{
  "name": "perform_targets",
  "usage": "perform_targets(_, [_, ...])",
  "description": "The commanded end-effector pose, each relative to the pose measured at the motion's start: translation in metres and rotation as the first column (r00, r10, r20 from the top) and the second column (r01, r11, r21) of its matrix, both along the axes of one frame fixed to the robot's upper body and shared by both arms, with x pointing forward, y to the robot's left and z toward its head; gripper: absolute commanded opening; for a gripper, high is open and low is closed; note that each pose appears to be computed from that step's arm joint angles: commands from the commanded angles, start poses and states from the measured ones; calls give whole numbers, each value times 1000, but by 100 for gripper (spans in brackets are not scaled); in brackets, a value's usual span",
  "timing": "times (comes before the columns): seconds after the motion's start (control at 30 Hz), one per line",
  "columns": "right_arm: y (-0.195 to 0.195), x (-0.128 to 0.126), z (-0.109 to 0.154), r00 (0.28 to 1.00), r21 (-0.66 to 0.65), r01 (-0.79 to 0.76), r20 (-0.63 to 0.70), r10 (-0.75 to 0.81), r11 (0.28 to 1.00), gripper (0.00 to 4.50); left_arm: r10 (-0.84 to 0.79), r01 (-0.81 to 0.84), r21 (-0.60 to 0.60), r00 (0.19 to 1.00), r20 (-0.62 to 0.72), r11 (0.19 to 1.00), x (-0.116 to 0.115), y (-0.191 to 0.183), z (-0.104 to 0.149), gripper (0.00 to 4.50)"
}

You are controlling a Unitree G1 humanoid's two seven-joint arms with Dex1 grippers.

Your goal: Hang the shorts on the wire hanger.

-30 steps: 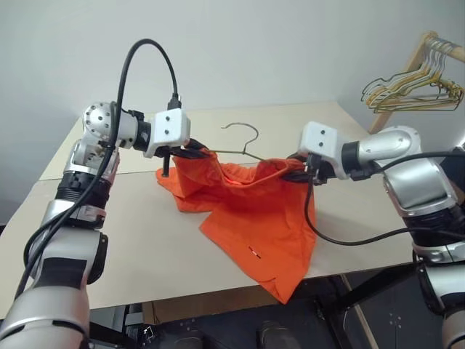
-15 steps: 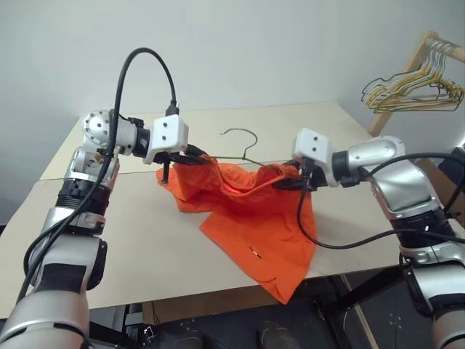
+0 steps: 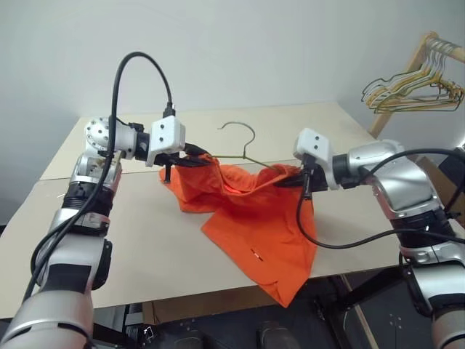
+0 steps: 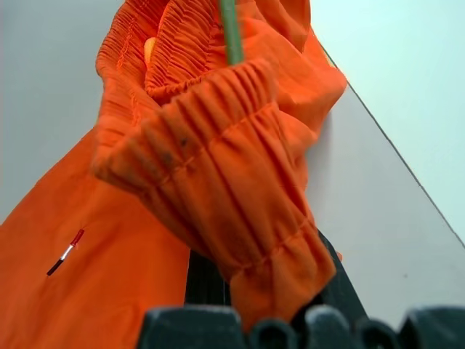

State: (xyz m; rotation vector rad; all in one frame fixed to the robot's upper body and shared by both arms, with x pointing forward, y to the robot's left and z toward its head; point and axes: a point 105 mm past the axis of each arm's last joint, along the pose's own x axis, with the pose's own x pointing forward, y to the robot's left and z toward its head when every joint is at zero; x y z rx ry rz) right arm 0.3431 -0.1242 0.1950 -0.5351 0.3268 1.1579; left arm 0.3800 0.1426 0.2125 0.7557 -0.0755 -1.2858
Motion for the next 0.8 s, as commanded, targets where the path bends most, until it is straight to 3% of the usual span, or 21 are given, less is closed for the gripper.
perform_targets(0.03, [-10,-5,24,998,31,10,55,-12,999,0,50,-48,-56,998,48,997,5,13,16,220])
perform_targets(0.23, [-24,-11,30,999,43,50,20,-51,998,0,106,-100,-74,990,93,992,10,26,24,439])
perform_targets(0.37, [-45,-12,32,984,46,173,-46,-171,984,0,176,-133,-277,975,134,952,16,30,59,448])
perform_targets(0.5, [-65,-9,35,946,67,320,-70,-316,945,0,188,-107,-423,970,156,900,12,26,79,448])
perform_targets(0.67, [-105,1,42,813,109,582,-66,-579,806,0,89,-21,-504,990,112,863,-11,14,78,448])
perform_targets(0.8, [-134,-2,43,678,141,735,-141,-721,664,0,60,-10,-495,995,85,869,-27,5,63,448])
